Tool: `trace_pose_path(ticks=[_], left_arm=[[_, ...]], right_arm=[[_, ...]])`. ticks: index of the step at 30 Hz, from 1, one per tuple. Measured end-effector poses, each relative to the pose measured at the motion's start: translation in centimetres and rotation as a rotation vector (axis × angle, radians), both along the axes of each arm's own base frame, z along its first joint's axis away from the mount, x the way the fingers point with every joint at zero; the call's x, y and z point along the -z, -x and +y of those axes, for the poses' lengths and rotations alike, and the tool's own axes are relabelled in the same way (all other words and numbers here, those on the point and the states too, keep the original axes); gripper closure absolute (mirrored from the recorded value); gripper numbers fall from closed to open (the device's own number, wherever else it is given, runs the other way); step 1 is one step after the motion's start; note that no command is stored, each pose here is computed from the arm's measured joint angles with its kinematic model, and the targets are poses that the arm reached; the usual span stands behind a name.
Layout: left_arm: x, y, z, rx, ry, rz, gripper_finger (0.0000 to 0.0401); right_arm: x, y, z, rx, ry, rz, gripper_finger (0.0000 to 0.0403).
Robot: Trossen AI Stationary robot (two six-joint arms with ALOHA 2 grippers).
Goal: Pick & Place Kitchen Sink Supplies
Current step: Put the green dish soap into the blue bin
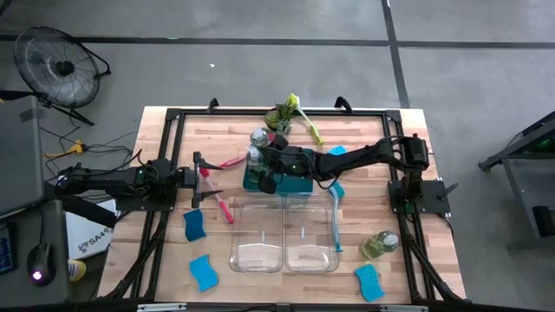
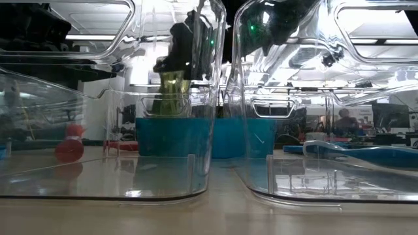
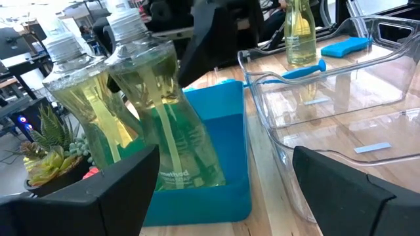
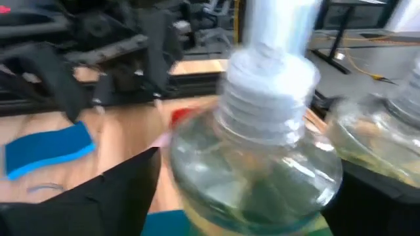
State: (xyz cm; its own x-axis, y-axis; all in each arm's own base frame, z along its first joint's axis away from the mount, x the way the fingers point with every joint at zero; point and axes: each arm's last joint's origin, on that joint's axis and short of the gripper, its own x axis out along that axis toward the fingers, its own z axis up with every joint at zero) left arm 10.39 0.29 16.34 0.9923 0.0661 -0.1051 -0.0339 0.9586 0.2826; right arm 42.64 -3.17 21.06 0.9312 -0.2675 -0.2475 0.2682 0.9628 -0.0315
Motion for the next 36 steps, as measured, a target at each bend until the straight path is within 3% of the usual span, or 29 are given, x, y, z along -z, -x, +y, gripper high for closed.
trace_pose_path(ticks=[5,19,36], left_arm=[[0.0,0.0,0.0,0.000,0.000,0.000,0.0057],[0.0,0.0,0.0,0.000,0.000,0.000,0.0057],[0.0,0.0,0.0,0.000,0.000,0.000,0.0057]], right_arm=[[0.0,0.0,0.5,-0.034,-0.007,-0.001,0.0007],[0.2,0.0,1.0,-0.044,-0.002,0.023,0.0007],[-2.5,3.5,1.0,0.006,-0.019,0.270,0.0013]])
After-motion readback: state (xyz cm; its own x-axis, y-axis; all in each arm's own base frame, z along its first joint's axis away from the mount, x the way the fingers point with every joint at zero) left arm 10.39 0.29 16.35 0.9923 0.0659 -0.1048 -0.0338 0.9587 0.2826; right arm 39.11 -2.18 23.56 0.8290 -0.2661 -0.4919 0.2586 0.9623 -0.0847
